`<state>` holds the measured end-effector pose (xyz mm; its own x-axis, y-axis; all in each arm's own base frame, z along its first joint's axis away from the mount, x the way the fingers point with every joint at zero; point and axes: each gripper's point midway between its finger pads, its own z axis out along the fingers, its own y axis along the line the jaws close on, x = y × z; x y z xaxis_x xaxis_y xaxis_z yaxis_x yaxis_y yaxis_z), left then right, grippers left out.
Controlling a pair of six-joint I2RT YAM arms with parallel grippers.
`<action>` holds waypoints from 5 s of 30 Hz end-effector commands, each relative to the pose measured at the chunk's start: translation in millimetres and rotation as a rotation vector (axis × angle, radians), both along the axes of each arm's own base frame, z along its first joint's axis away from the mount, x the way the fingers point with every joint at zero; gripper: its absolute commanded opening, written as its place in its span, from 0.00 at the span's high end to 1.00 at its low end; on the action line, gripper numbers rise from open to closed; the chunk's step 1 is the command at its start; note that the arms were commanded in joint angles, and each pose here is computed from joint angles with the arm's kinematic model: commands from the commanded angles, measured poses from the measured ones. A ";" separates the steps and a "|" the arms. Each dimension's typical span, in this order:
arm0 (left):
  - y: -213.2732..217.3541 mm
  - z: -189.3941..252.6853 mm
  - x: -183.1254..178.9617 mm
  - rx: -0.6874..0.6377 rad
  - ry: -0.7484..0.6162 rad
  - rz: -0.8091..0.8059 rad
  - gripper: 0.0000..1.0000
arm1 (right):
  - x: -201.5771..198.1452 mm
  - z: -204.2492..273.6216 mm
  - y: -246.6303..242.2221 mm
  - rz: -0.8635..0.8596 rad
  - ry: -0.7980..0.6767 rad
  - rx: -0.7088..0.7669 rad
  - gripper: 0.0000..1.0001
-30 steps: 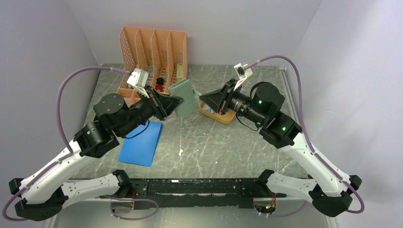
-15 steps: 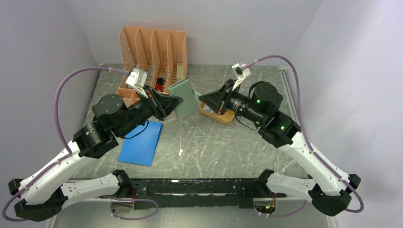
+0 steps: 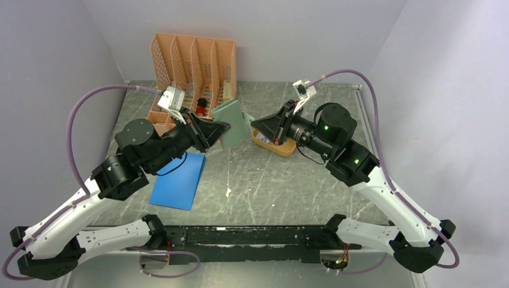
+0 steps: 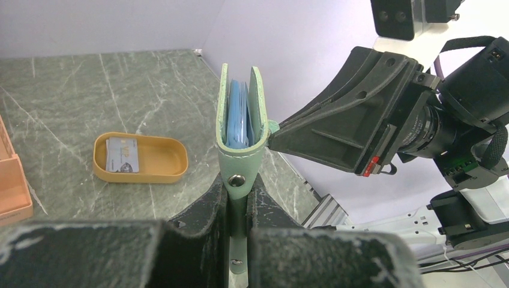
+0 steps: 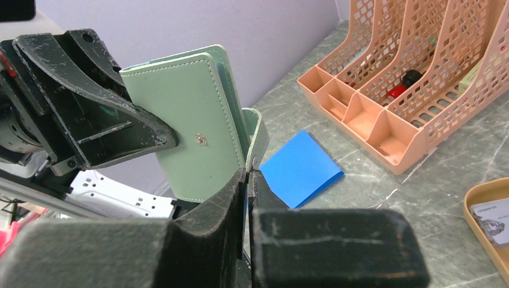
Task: Put the credit cards into the card holder
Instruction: Close the card holder at the center of the board.
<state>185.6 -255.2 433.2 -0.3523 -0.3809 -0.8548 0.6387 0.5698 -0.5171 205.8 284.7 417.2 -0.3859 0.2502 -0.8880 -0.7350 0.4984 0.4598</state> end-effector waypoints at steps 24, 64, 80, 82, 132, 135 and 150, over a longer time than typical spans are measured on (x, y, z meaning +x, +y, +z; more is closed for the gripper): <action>-14.7 5.3 -1.4 0.029 -0.043 -0.058 0.95 | -17.3 10.8 12.0 0.165 -0.104 -0.087 1.00; -18.8 8.9 -5.9 0.023 -0.051 -0.092 0.95 | -7.7 -10.3 12.9 0.159 -0.099 -0.199 1.00; -27.2 5.1 -6.5 0.037 -0.046 -0.124 0.95 | -12.4 -6.7 16.6 0.189 -0.103 -0.174 1.00; -27.9 5.0 -6.4 0.037 -0.044 -0.125 0.95 | -13.0 -7.4 17.4 0.194 -0.102 -0.174 1.00; -67.1 47.9 -75.1 -0.145 -0.079 -0.579 0.95 | 3.4 -22.7 32.8 0.185 -0.041 -0.197 1.00; -68.2 47.5 -76.0 -0.149 -0.077 -0.587 0.95 | 3.1 -22.5 33.4 0.188 -0.040 -0.196 1.00; -62.0 41.7 -69.9 -0.098 -0.098 -0.522 0.95 | 2.0 -24.2 26.8 0.167 -0.049 -0.212 1.00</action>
